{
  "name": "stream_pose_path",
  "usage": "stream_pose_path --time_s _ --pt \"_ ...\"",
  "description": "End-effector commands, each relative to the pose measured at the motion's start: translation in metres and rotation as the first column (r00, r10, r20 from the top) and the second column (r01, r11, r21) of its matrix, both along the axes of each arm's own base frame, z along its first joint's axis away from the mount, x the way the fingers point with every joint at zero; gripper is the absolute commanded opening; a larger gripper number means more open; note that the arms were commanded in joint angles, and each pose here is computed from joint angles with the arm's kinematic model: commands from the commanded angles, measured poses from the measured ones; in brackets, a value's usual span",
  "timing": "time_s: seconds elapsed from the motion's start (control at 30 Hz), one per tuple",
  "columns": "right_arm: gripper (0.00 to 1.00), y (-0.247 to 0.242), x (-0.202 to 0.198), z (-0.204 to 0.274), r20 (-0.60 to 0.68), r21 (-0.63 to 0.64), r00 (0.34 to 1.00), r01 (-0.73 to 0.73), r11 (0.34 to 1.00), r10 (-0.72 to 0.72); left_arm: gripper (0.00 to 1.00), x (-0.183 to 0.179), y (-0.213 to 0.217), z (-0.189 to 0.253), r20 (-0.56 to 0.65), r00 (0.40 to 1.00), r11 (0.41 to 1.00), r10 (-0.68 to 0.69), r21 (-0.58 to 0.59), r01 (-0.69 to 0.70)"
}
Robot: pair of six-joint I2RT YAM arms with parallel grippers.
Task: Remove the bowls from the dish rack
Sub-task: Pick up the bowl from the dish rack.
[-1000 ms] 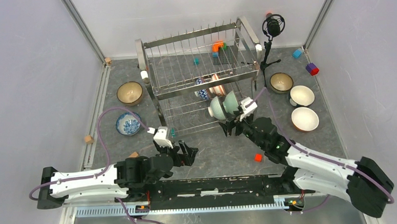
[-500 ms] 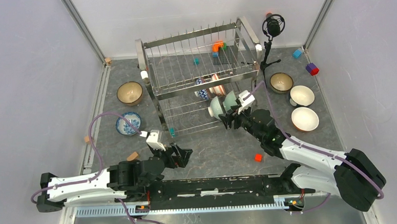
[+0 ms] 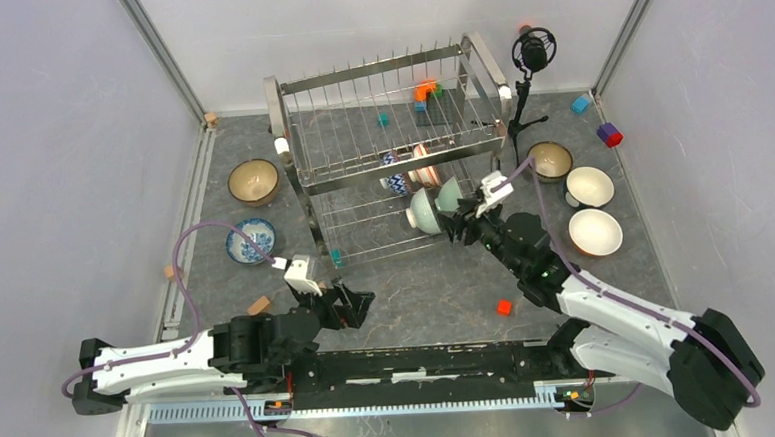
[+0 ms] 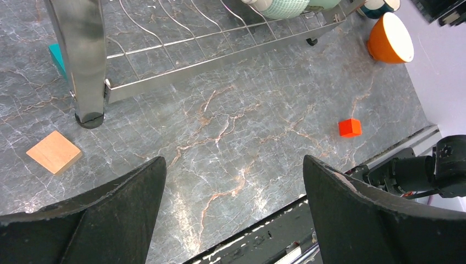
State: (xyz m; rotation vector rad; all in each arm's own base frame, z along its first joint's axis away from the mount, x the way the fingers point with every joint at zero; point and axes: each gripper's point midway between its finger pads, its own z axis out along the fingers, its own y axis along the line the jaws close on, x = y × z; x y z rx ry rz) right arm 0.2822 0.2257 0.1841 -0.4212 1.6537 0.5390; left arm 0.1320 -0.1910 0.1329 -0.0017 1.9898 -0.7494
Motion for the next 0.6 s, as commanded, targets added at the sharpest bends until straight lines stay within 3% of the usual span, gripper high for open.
stream_pose_path --time_s 0.0,0.2,0.57 --pt "0.57 -0.040 0.014 0.005 0.008 0.003 0.984 0.177 0.984 -0.177 0.99 0.006 0.005 0.002 0.026 0.999 0.999 0.038 -0.005 -0.038" --pt "0.54 -0.056 0.024 -0.014 -0.067 0.043 0.973 0.225 0.973 -0.221 0.99 0.005 0.001 0.001 0.025 0.999 1.000 0.028 -0.016 -0.028" --pt "0.55 -0.050 0.026 -0.015 -0.073 0.110 0.980 0.194 0.975 -0.186 0.99 0.005 0.001 0.004 0.024 0.999 1.000 0.023 -0.020 -0.023"
